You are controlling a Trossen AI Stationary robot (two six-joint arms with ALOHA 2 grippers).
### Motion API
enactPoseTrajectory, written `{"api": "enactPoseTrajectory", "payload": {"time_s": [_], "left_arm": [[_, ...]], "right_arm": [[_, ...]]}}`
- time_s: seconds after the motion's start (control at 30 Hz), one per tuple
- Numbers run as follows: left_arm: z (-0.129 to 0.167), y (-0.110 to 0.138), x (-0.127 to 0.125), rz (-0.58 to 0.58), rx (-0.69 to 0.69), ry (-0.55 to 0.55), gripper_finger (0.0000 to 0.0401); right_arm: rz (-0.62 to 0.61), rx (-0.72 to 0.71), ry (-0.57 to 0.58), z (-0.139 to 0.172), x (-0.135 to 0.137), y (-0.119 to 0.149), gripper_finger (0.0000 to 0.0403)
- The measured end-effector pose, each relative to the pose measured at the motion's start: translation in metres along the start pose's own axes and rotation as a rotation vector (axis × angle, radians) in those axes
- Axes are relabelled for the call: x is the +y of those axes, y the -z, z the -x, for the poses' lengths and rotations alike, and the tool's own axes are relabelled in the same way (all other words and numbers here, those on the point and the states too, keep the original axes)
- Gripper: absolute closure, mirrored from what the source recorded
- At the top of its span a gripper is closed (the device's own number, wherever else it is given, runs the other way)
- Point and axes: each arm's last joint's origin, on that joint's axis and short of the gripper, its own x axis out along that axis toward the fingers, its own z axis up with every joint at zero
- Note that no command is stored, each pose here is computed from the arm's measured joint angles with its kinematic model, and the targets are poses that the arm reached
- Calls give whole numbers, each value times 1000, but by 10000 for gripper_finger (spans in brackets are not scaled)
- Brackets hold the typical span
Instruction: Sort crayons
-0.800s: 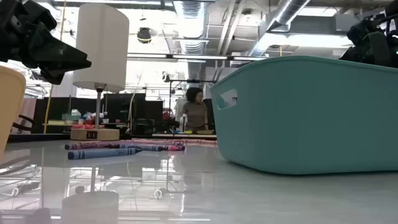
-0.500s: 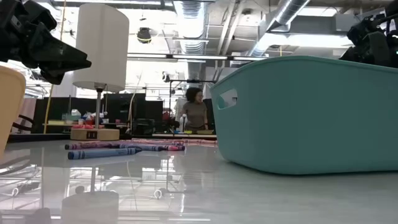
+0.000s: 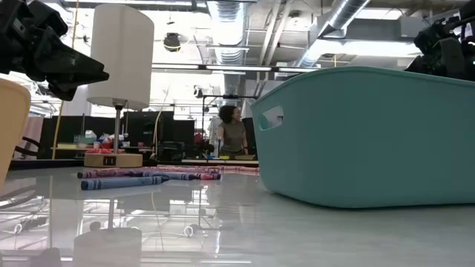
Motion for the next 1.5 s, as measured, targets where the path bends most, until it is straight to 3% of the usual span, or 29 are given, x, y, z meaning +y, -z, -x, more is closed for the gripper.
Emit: {"api": "enactPoseTrajectory", "payload": {"time_s": [0.73,0.8,0.93,1.0,1.2,1.5], "left_arm": [[0,0,0,0,0,0,289],[0,0,0,-1,0,0,289],[0,0,0,0,0,0,289],[0,0,0,4,-2,1,289],[0,-2,-1,34,-32,-2,289],[0,-9,2,86,-96,-103,289]], "right_arm": [[11,-20,12,0,0,-2,347],[-74,-61,14,-1,-1,-5,347],[-406,-195,-21,1,-1,-18,347],[-476,-246,-35,2,-1,-24,347],[-521,-337,-49,5,-3,-33,347],[-573,-475,28,10,-7,-45,347]]}}
